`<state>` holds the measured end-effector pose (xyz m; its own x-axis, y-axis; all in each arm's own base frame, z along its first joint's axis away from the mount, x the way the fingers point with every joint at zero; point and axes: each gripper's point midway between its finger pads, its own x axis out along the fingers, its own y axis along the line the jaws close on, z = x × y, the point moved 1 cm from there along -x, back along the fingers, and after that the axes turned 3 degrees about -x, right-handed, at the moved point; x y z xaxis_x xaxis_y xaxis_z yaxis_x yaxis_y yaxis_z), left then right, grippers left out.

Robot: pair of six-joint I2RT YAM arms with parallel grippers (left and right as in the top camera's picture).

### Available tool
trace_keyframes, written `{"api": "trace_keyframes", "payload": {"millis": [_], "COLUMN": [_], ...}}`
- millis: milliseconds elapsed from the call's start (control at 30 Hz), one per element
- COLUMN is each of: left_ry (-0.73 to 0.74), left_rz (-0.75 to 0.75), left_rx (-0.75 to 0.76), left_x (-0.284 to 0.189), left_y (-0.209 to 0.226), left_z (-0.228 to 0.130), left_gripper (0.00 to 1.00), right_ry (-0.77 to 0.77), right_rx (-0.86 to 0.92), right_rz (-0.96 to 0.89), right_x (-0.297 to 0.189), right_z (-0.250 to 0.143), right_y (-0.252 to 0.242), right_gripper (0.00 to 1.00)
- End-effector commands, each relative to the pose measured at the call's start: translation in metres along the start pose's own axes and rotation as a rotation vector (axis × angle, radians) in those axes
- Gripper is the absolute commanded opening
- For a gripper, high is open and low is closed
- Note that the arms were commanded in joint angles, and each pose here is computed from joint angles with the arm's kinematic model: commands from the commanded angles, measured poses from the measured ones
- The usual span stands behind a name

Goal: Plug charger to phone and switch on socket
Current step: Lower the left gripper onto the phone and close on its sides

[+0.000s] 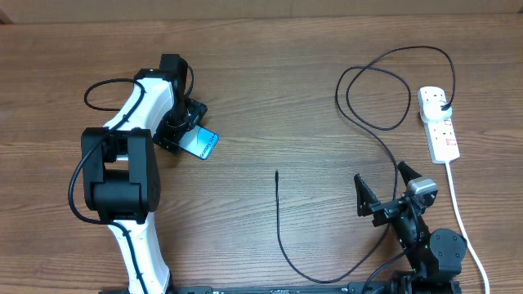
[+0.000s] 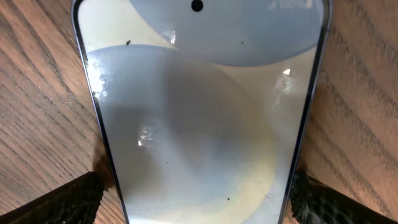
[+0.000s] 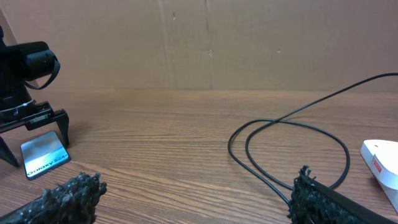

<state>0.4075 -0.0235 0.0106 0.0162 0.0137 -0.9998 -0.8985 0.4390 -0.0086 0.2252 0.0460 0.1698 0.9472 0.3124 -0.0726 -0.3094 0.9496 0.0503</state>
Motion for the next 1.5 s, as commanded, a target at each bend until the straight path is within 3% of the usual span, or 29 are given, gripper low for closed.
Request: {"api": "trace_keyframes", "payload": {"millis": [0, 467, 1467], "left_ry": [-0.001, 0.071, 0.070], "left_rz": [0.047, 0.019, 0.029], "left_rx": [-0.017, -0.064, -0.067], "left_x": [0.014, 0.014, 0.017], "left_y": [0.011, 0.006, 0.009], "left_z": [0.000, -0.012, -0.012], "left_gripper": [1.00, 1.00, 1.00], "right_ry": [-0.012, -0.012, -0.012], "right_rx": [-0.005, -0.005, -0.005], "right_rz": [-0.001, -0.001, -0.001], "right_x": [-0.001, -0.001, -0.001], "right_z": [0.002, 0.002, 0.002], "right_y": [0.000, 0.000, 0.000], "right_gripper": [1.00, 1.00, 1.00]}}
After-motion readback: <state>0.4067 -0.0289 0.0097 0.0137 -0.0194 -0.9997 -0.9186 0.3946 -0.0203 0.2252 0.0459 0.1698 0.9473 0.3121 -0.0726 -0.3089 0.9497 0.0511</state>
